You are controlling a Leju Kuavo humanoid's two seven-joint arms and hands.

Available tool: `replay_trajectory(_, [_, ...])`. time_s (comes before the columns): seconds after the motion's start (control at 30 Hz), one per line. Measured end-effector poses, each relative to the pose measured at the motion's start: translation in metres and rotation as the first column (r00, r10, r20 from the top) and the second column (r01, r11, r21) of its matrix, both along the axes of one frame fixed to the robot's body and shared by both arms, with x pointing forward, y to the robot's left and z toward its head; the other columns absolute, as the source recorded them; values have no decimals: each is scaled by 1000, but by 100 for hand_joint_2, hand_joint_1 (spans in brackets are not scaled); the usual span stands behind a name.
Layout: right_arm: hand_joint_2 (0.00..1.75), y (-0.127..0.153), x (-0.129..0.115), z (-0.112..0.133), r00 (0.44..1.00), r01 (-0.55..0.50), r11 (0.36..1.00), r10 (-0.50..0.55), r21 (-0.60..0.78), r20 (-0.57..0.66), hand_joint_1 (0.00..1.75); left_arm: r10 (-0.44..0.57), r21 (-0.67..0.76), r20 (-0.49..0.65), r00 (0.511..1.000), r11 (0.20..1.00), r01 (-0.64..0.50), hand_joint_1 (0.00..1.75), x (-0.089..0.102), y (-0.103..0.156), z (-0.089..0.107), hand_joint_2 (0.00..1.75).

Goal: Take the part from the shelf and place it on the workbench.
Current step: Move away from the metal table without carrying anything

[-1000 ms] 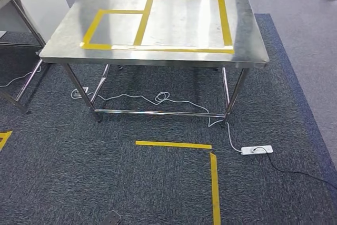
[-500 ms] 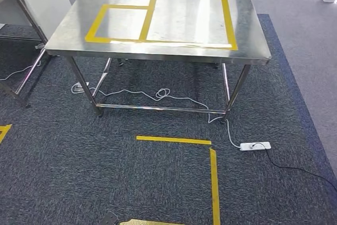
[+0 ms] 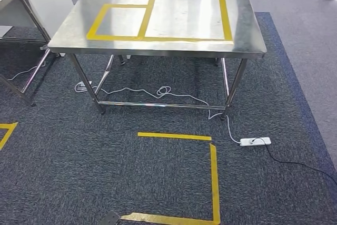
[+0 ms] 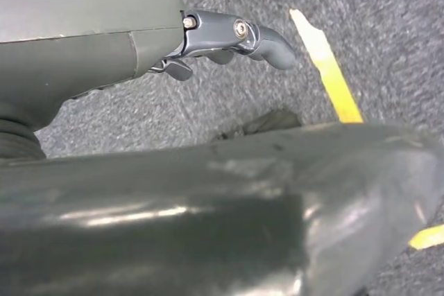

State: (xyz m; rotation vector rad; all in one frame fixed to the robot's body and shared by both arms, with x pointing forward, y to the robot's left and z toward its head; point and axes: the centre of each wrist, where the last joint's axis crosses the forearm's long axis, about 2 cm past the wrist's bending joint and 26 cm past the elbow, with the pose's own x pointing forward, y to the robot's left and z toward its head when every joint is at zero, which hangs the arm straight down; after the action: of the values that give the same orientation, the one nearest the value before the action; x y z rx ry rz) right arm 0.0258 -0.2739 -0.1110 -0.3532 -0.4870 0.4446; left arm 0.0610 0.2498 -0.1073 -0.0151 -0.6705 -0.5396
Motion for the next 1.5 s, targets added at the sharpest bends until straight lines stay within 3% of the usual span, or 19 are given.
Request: replay_trajectory(1.5, [0,1,1,0,1000,-6,1000,6,4,-1,0,6,3,2,1000,1000,-6,0,-2,2,0,0])
